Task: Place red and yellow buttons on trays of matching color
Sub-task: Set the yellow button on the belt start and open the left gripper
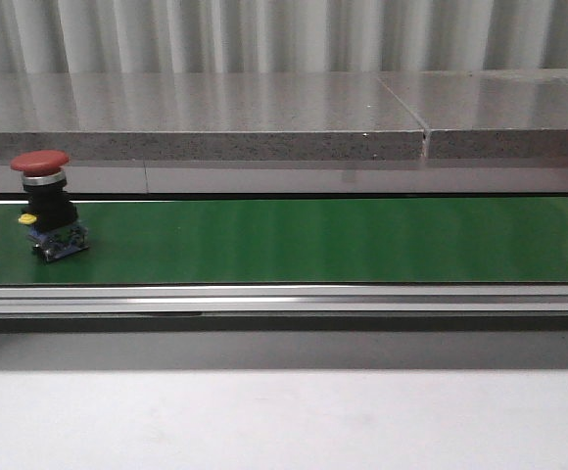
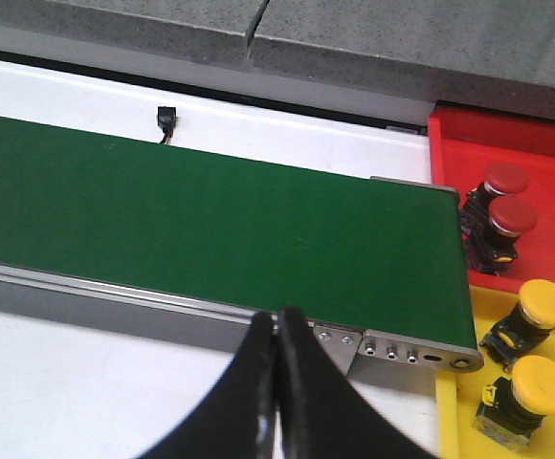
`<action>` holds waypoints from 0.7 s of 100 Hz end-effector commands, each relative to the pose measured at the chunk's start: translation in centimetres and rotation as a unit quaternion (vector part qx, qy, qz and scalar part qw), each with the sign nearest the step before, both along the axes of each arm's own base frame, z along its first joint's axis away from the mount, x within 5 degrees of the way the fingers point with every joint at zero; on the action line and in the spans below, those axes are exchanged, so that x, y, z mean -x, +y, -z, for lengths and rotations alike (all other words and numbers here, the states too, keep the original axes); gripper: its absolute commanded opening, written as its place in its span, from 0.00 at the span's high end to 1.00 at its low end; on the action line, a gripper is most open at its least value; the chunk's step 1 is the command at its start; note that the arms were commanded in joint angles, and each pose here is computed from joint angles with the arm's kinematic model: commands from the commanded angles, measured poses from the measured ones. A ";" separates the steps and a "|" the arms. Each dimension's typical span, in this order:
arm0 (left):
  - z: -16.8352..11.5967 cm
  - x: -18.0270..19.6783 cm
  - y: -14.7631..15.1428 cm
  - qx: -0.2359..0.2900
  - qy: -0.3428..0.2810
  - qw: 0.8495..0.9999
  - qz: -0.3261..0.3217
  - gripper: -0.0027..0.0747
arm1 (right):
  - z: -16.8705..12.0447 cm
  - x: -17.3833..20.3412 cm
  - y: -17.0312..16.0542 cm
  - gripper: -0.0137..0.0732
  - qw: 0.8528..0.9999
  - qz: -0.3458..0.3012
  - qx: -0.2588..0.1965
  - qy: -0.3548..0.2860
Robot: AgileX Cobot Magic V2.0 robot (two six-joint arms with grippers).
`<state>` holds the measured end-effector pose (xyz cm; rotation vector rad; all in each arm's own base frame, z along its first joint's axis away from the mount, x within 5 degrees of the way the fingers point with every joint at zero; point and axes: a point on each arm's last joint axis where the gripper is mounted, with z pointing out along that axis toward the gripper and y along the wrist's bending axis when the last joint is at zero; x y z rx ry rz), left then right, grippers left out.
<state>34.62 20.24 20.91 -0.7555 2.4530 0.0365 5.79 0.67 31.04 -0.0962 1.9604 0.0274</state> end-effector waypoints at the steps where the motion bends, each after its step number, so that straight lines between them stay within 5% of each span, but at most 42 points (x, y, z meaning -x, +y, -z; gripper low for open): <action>1: -4.3 1.0 -0.6 -0.036 -0.060 0.998 -0.002 0.69 | -1.3 -0.1 -0.1 0.92 0.999 0.004 0.004 -0.045; 33: -6.7 5.8 -5.2 -0.071 -0.112 0.991 0.010 0.70 | -1.3 -0.1 -0.1 0.92 0.999 0.004 0.004 -0.045; 70: -10.5 7.1 -12.4 -0.057 -0.129 0.983 0.119 0.70 | -1.3 -0.1 -0.1 0.92 0.999 0.004 0.004 -0.045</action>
